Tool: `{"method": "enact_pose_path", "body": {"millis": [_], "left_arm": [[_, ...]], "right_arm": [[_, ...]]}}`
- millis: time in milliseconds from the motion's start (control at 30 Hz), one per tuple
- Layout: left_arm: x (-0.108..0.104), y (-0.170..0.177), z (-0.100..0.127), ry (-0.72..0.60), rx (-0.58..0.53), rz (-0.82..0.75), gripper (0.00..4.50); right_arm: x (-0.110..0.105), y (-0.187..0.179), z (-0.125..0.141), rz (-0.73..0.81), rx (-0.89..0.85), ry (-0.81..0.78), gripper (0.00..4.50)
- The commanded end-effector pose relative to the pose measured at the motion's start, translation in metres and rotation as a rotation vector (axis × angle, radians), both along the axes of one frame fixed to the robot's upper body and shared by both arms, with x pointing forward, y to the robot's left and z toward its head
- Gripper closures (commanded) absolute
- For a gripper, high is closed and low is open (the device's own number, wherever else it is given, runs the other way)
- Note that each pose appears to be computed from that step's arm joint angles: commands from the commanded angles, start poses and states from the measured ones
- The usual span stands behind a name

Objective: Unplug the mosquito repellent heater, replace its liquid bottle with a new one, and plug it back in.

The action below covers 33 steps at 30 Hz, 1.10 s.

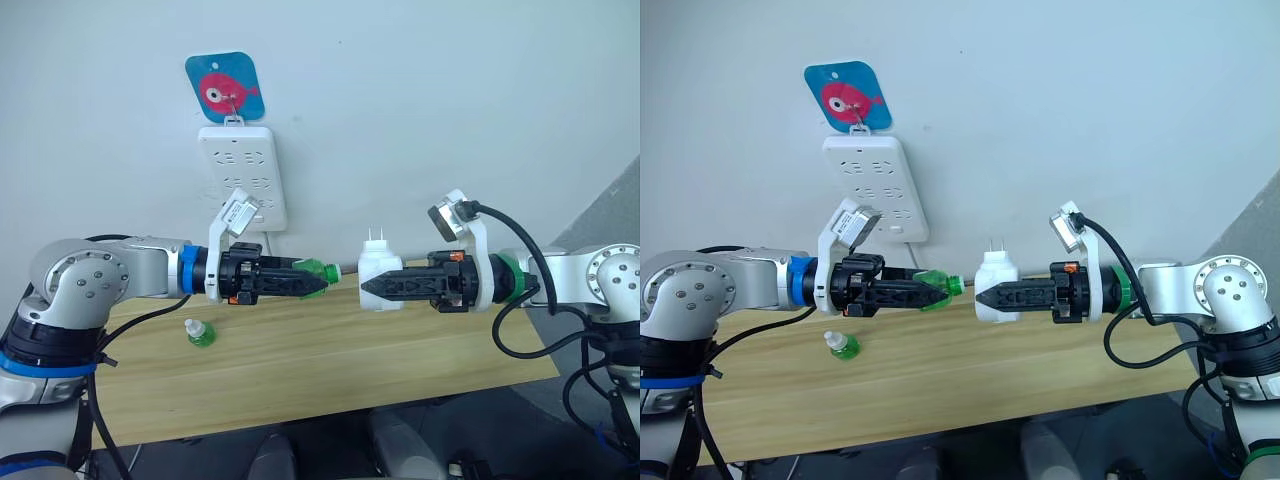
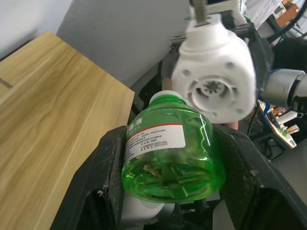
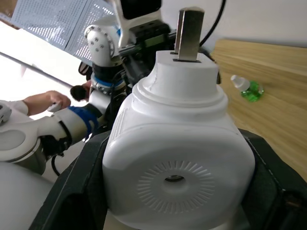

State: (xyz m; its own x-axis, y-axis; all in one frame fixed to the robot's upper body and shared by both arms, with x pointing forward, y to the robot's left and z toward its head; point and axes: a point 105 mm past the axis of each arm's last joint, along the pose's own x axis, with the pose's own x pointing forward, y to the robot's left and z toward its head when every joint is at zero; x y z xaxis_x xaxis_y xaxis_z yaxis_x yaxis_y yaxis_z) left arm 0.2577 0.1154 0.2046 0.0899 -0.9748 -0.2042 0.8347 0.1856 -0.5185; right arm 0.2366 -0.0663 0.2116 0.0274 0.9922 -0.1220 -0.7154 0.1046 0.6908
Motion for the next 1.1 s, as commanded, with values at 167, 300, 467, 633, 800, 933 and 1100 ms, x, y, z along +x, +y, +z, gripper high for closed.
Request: {"method": "enact_pose_path", "body": {"millis": [167,300,467,633,800,933,1100], "left_arm": [[-0.013,0.009,0.009,-0.146,-0.033,-0.041,2.27],[-0.007,0.012,-0.001,-0.288,-0.03,0.014,2.27],[-0.008,0.007,-0.009,-0.395,-0.017,0.012,2.27],[-0.02,0.005,-0.021,-0.433,0.035,-0.07,2.27],[-0.033,0.013,-0.045,-0.471,0.122,-0.146,2.27],[-0.041,0.013,-0.057,-0.487,0.133,-0.173,2.27],[-0.043,0.014,-0.065,-0.511,0.15,-0.15,2.27]], "right_arm": [[0.01,-0.02,-0.009,-0.105,-0.094,-0.08,1.43],[0.021,-0.036,-0.044,-0.24,-0.259,-0.101,1.43],[0.029,-0.064,-0.097,-0.367,-0.561,-0.162,1.43],[0.047,-0.099,-0.126,-0.503,-0.757,-0.245,1.43],[0.071,-0.129,-0.144,-0.622,-0.911,-0.292,1.43],[0.079,-0.131,-0.154,-0.61,-0.95,-0.261,1.43],[0.089,-0.135,-0.17,-0.586,-1.036,-0.222,1.43]]}}
